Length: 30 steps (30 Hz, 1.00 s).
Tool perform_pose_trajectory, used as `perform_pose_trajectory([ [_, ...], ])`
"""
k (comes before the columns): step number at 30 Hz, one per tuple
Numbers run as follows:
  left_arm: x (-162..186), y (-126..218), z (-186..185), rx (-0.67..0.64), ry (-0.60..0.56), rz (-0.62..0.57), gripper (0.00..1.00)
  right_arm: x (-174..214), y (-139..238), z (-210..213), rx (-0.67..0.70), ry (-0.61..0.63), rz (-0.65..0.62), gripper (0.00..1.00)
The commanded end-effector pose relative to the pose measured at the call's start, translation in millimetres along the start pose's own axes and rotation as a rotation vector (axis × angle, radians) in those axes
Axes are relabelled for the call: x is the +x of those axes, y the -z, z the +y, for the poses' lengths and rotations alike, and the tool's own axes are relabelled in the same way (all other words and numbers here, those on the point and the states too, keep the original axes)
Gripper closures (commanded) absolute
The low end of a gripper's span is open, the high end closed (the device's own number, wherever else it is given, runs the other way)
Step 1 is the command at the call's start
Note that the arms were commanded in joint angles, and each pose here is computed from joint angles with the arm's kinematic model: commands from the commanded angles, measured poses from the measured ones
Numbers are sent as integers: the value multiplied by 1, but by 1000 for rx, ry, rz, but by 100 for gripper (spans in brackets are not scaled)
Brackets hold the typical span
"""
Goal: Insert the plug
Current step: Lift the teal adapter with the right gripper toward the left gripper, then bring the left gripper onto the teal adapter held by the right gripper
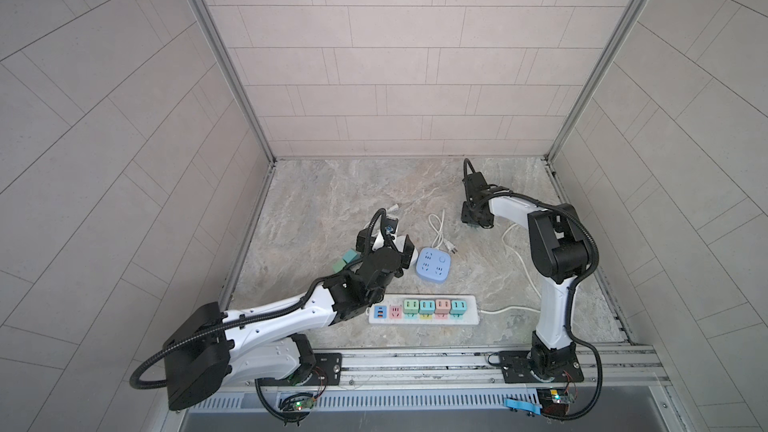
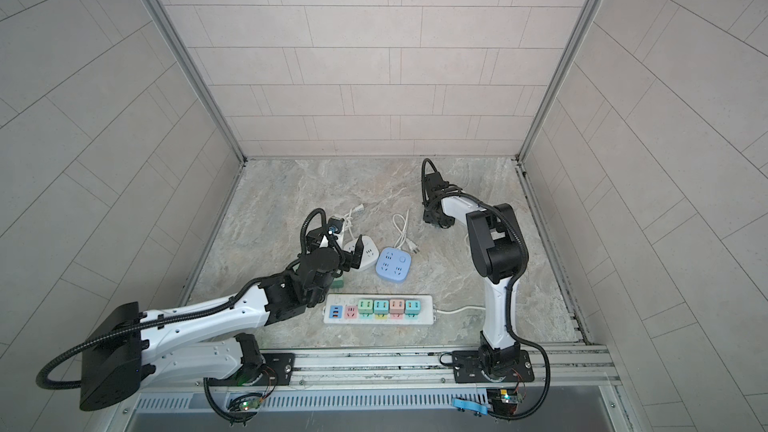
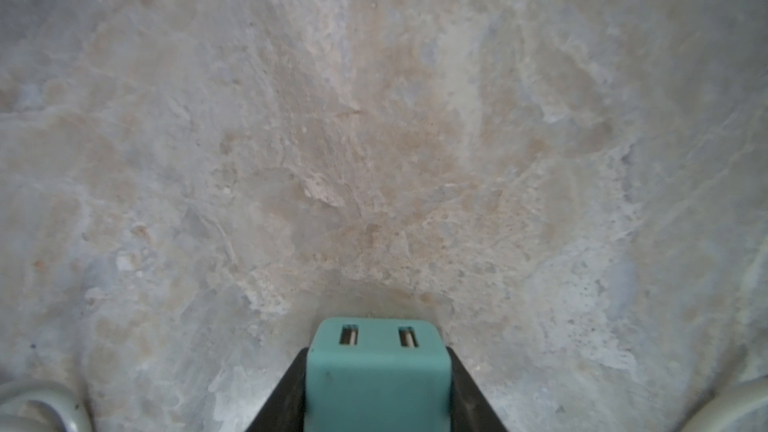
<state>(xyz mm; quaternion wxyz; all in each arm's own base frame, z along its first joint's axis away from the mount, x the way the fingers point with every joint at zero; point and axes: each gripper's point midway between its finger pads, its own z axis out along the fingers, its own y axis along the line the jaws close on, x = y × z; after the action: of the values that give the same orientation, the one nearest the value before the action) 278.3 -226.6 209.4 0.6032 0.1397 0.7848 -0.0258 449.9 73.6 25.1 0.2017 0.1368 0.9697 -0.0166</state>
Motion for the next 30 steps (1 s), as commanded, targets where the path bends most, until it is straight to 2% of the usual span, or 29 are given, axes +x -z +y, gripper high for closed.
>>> perform_pose_trajectory([
  [1, 0, 4, -7, 69, -31, 24, 0, 31, 5, -4, -17, 46, 83, 78],
  [8, -4, 13, -2, 93, -23, 21, 0, 32, 46, 12, -110, 98, -4, 94],
  [15, -2, 11, 13, 172, 130, 57, 0, 28, 108, 33, -194, 177, -189, 93],
  [19, -2, 12, 6, 264, 186, 52, 1, 31, 155, 59, -266, 296, -377, 93],
  [22, -5, 15, -3, 320, 192, 48, 8, 42, 187, 78, -274, 420, -529, 97],
  [25, -9, 20, -13, 388, 200, 36, 11, 48, 215, 82, -251, 473, -678, 99],
  [28, -13, 26, -18, 436, 204, 22, 12, 58, 235, 85, -319, 533, -779, 100],
  [30, -17, 31, -24, 481, 204, 8, 12, 77, 242, 97, -407, 682, -877, 100],
])
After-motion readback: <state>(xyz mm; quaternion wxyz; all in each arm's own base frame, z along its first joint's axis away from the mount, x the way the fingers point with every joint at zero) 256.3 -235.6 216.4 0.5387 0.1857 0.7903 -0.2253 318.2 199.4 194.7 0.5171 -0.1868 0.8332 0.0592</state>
